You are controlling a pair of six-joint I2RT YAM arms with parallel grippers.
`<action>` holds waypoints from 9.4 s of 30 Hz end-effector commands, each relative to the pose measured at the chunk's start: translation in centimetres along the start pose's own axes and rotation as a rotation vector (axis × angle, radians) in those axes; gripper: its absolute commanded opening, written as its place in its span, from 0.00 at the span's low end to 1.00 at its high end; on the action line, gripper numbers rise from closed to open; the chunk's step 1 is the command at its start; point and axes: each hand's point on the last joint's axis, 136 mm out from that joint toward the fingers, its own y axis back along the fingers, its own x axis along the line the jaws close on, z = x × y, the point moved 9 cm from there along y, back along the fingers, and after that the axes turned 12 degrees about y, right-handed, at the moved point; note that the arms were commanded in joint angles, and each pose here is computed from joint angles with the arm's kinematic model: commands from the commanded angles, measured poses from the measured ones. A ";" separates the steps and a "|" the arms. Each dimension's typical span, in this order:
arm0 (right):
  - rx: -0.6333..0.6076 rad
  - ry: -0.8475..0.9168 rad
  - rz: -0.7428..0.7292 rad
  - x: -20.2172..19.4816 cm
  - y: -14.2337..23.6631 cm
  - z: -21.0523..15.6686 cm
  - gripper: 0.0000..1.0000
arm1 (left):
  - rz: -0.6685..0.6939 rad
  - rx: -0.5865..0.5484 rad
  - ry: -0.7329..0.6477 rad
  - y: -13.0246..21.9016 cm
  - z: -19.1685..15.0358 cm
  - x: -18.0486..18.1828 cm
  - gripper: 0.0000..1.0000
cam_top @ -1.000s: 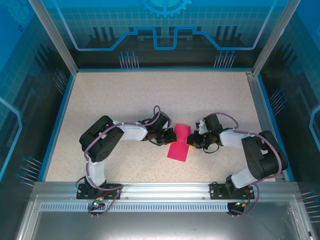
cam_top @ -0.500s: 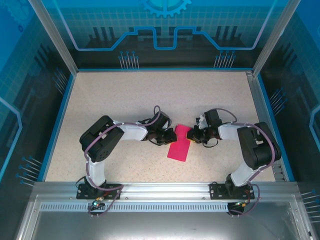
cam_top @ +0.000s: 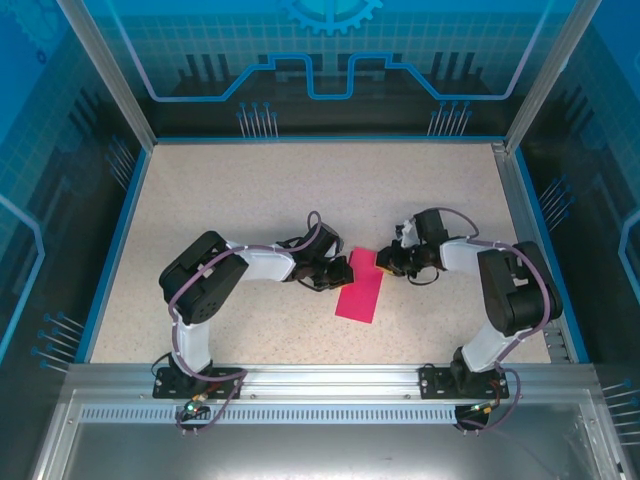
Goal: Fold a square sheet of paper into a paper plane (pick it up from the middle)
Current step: Fold the square sheet of paper in half at the center of the table, then fold the triangle a second time at the center of the table.
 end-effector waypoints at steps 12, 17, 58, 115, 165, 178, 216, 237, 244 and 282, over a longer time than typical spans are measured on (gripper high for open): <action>0.029 -0.032 -0.049 -1.2 -0.4 1.3 0.15 | 0.191 0.061 0.033 -1.5 -1.5 4.1 0.13; 0.015 -0.010 -0.055 -0.7 0.3 2.6 0.16 | 0.190 0.061 0.034 -1.5 -1.5 4.1 0.13; 0.031 -0.014 -0.034 -1.4 0.6 2.0 0.17 | 0.156 0.060 0.029 -0.8 -1.6 3.2 0.14; 0.018 0.144 -0.178 4.3 3.4 -11.0 0.42 | 0.028 -0.024 0.005 6.0 -3.6 0.1 0.45; 0.104 0.078 -0.190 2.3 0.0 -10.2 0.33 | 0.005 0.164 0.048 2.5 -4.5 0.4 0.51; 0.111 0.084 -0.195 2.3 0.0 -10.3 0.35 | -0.037 0.144 0.027 2.9 -4.5 -0.2 0.52; -0.026 0.314 -0.172 5.9 4.5 -10.0 0.84 | -0.147 0.170 0.020 2.5 -1.1 -1.6 0.13; -0.077 1.013 -0.488 14.4 0.1 -15.1 0.86 | -0.131 0.183 0.052 2.4 -1.0 -1.6 0.13; -0.086 1.028 -0.664 14.4 -1.1 -15.5 0.85 | -0.132 0.186 0.052 2.5 -1.2 -1.6 0.14; 0.004 0.898 -0.456 12.4 0.2 -14.4 0.04 | -0.115 0.169 0.049 2.8 -1.0 -1.7 0.23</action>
